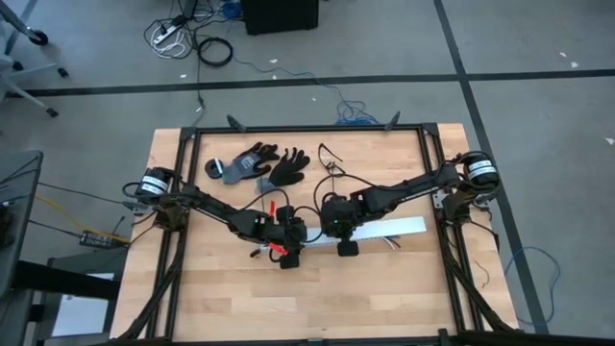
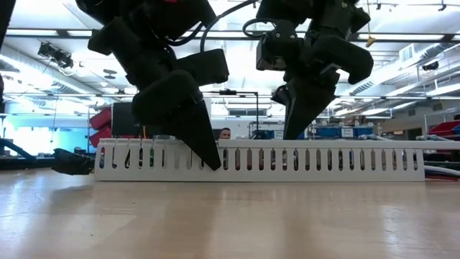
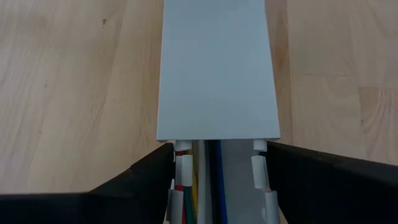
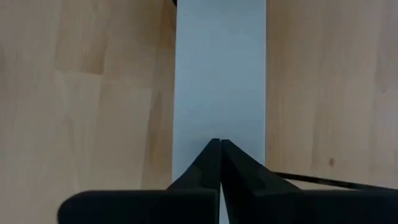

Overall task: Ziptie cables
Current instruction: Close the white cable duct

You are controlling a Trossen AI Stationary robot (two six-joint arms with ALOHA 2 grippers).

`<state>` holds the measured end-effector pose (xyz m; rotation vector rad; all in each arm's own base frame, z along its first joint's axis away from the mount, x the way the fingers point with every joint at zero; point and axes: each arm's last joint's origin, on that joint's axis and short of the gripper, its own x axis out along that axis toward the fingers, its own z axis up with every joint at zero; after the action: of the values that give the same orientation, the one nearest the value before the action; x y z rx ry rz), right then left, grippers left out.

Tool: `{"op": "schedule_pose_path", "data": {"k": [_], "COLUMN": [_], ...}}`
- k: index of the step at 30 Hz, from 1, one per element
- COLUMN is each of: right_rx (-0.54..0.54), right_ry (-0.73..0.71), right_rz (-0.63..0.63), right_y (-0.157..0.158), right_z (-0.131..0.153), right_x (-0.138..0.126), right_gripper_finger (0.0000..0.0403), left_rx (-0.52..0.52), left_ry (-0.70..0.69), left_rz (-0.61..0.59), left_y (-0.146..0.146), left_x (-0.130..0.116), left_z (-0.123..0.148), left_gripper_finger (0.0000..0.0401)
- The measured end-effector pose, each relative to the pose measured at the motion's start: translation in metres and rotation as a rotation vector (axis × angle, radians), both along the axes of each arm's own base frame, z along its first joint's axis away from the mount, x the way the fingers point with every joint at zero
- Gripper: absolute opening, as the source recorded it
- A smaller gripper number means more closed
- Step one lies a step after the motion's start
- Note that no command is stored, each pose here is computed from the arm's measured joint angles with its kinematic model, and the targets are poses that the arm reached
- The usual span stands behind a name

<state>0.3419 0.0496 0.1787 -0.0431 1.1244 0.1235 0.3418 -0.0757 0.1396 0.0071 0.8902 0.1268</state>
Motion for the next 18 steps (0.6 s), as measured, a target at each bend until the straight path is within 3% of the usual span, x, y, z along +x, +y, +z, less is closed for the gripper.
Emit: {"op": "schedule_pose_path", "data": {"k": [5, 12, 18], "right_rx": [0.045, 0.065, 0.060], "right_ry": [-0.025, -0.128, -0.078], "right_rz": [0.031, 0.051, 0.047], "right_y": [-0.001, -0.008, -0.010], "right_z": [-0.016, -0.013, -0.016], "right_x": [0.013, 0.022, 0.018], "right_gripper_finger": [0.0001, 0.0000, 0.0000], "left_rx": [0.001, 0.007, 0.015], "left_ry": [0.015, 0.020, 0.028], "left_rz": [-0.002, -0.001, -0.014], "left_y": [0.000, 0.000, 0.002], "left_x": [-0.001, -0.002, -0.004], "left_z": [-0.001, -0.001, 0.003], "left_gripper_finger": [0.0219, 0.0219, 0.0241]}}
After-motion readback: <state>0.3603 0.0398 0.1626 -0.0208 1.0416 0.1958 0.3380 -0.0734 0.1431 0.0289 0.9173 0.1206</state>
